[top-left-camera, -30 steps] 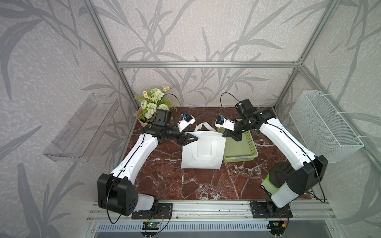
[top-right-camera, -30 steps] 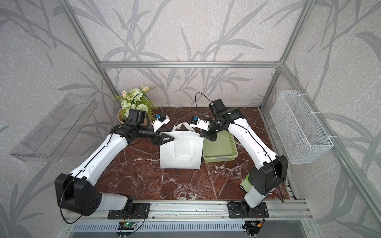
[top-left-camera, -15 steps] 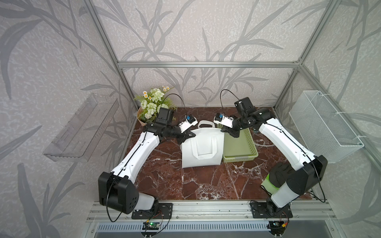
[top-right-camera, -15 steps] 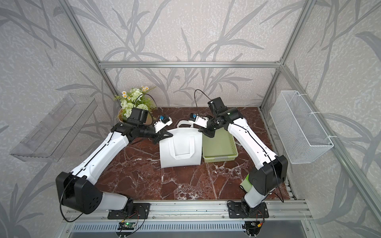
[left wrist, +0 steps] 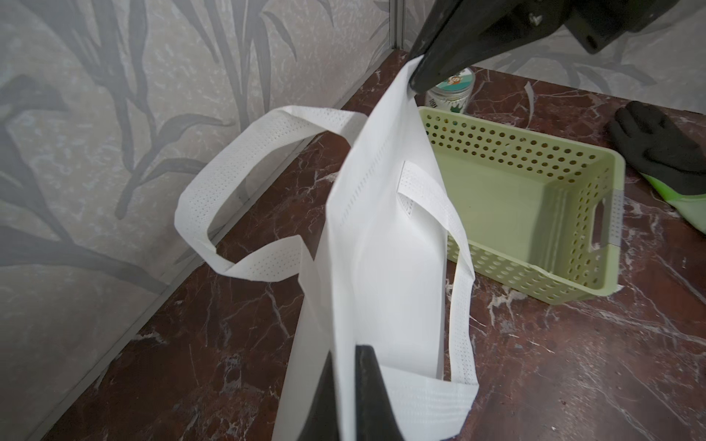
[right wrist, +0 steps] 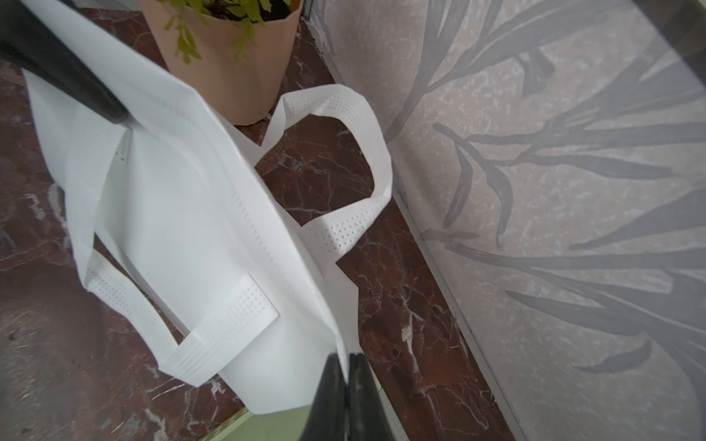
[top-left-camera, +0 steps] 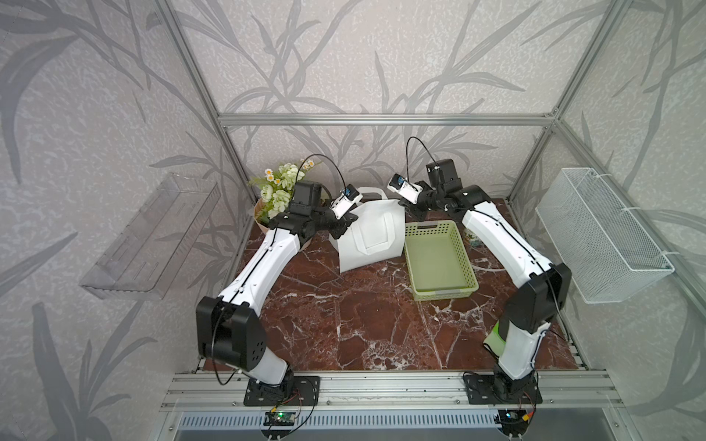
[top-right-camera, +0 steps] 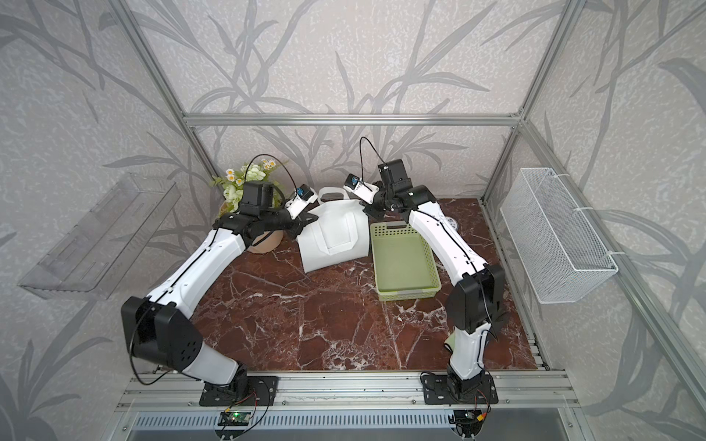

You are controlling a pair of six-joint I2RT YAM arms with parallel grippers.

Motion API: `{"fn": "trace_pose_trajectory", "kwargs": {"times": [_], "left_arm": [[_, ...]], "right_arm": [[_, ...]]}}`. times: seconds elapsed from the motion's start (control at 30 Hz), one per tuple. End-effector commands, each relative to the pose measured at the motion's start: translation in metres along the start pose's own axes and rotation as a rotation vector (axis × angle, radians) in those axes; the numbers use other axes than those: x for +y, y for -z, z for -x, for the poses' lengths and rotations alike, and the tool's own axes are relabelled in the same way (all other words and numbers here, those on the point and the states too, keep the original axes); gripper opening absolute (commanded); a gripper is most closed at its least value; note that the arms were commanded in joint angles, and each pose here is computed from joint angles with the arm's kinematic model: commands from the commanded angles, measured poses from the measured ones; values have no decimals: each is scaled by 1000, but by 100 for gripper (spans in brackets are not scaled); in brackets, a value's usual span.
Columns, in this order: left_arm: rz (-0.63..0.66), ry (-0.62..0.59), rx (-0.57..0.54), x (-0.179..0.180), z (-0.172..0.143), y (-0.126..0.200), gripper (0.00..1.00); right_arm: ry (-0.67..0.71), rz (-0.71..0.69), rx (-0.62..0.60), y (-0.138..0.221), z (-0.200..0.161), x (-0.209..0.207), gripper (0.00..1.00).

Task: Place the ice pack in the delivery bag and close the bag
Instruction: Place the delivery bag at the center of the board.

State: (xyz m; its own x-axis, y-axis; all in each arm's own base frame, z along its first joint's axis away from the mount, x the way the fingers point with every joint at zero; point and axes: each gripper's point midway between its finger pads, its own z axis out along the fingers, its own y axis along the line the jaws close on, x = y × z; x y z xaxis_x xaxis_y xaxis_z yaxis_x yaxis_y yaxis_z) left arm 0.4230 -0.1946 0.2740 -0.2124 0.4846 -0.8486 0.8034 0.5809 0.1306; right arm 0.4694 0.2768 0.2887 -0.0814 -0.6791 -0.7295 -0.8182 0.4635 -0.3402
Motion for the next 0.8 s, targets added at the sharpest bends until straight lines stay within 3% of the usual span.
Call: {"fn": "trace_pose_trajectory", "kwargs": {"times": [0.0, 0.13, 0.2, 0.27, 0.37, 0.43, 0.5, 0.57, 0.77], "left_arm": [[57, 1, -81, 22, 29, -10, 0], [63, 35, -67, 30, 18, -29, 0], [58, 58, -55, 30, 13, -32, 1], [57, 69, -56, 29, 12, -29, 15], [87, 60, -82, 29, 20, -11, 52], [121, 62, -105, 31, 28, 6, 70], [152, 81, -127, 31, 35, 26, 84], [189, 110, -140, 32, 40, 49, 92], [412, 218, -161, 35, 30, 115, 99]], "right_arm": [[-1, -29, -139, -6, 47, -13, 0], [-24, 14, -110, -29, 40, -11, 0], [-28, 20, -103, -33, 38, -10, 7], [-28, 4, -110, -27, 42, -13, 28], [-26, -63, -121, -4, 52, -27, 59], [-37, -108, -123, 18, 56, -37, 75], [-52, -154, -119, 43, 58, -46, 88], [-73, -200, -116, 72, 59, -51, 100], [-174, -329, -120, 151, 41, -46, 99]]}}
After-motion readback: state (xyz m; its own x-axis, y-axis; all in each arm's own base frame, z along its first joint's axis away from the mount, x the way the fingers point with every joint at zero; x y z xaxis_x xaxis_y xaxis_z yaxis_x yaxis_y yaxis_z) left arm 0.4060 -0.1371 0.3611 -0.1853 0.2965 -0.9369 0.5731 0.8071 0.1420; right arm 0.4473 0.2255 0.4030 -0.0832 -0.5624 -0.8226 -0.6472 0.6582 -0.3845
